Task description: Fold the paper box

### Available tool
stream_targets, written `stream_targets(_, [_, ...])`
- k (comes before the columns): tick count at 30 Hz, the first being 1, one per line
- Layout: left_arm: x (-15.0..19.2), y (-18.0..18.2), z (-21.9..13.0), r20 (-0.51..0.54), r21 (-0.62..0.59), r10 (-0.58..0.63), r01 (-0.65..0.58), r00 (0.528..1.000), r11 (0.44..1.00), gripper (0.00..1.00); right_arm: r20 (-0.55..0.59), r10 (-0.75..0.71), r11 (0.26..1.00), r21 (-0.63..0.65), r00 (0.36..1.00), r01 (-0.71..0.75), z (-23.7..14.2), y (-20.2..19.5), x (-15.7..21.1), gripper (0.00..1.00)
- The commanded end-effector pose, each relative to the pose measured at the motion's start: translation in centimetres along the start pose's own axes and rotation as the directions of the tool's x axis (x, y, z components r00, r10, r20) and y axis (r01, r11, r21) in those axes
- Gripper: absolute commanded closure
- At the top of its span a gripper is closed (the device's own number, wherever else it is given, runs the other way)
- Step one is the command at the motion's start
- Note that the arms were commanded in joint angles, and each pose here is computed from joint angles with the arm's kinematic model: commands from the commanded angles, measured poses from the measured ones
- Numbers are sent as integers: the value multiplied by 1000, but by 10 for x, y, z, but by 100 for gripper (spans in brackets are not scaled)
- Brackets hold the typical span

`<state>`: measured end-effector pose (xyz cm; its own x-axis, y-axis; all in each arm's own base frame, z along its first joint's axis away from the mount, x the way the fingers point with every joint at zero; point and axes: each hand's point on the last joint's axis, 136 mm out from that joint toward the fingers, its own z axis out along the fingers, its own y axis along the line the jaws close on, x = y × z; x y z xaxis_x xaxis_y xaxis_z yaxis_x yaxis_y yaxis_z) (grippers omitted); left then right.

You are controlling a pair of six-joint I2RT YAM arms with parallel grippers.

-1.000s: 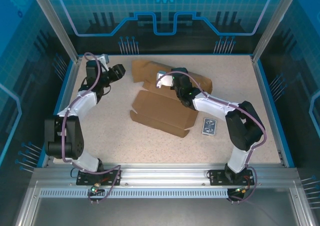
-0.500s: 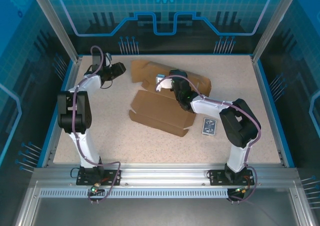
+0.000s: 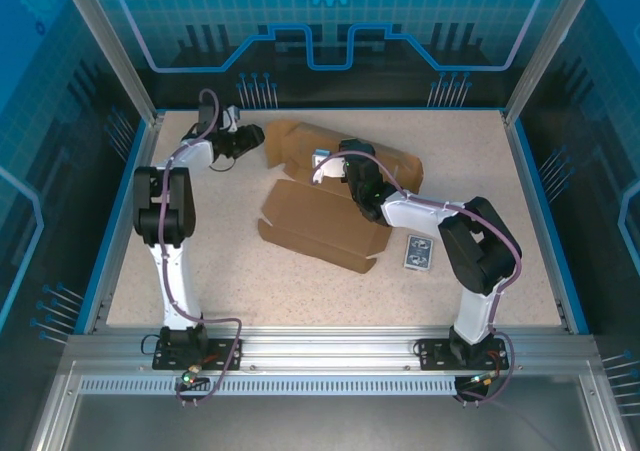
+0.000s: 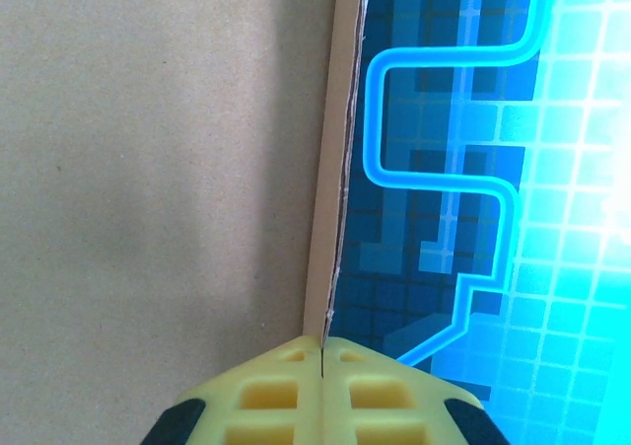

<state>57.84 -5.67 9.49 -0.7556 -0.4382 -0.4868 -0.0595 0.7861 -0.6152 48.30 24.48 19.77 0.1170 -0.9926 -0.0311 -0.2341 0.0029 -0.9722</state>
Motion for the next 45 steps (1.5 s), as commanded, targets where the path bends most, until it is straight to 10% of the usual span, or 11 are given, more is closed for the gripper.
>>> stream_targets(1, [11, -29, 1, -21, 127, 97, -94, 995, 987, 44, 2, -1, 1000, 12, 1000, 1, 1, 0, -2, 100])
stream_targets(45, [74, -93, -31, -38, 340, 497, -456, 867, 822, 43, 15, 10, 997, -75, 1000, -8, -1, 6, -1, 100])
